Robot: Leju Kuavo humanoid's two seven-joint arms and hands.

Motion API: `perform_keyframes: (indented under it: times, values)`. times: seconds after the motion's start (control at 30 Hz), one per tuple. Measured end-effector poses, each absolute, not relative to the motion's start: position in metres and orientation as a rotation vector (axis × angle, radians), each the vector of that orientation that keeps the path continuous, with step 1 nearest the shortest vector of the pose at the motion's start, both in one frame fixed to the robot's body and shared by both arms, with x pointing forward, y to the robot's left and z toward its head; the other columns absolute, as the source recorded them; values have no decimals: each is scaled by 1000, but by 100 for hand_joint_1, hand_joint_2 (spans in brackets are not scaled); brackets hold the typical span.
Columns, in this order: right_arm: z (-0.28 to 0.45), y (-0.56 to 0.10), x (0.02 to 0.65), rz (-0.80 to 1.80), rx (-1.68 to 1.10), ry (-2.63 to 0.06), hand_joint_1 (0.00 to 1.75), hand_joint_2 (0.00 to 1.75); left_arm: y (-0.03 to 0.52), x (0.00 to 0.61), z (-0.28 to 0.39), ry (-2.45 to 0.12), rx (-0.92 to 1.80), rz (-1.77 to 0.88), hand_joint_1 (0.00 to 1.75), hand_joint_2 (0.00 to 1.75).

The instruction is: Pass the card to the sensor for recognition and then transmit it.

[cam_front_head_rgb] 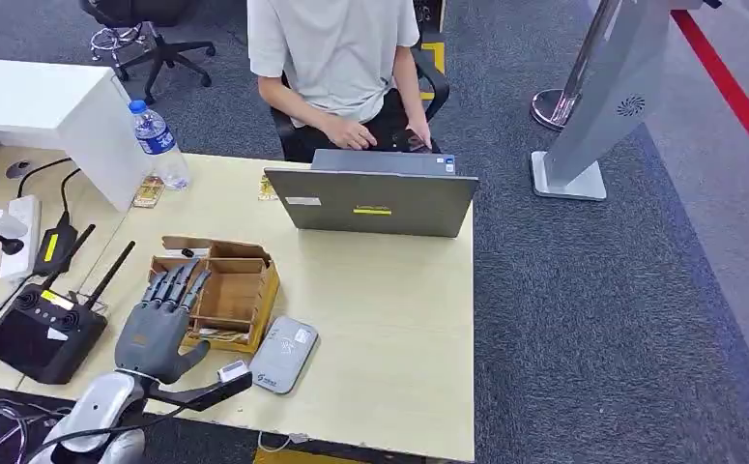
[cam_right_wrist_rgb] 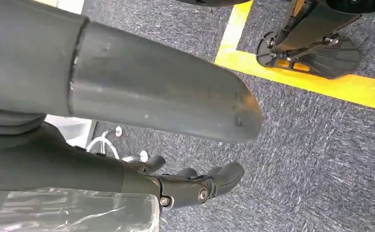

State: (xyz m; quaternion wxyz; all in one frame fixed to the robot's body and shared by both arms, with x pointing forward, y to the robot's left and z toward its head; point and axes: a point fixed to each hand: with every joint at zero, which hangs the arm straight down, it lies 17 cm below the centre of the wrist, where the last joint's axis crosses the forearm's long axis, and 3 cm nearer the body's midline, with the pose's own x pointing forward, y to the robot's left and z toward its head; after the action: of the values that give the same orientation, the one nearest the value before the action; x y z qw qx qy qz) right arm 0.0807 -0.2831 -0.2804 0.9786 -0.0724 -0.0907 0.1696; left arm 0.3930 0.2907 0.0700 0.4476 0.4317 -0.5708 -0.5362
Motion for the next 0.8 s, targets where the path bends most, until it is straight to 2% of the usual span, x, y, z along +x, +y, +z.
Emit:
perform_keyframes:
  times: [0.8]
  values:
    - [-280,-282,85,361,-141,-184,0,0,272,395,70,-1457,1028,-1335,0,175]
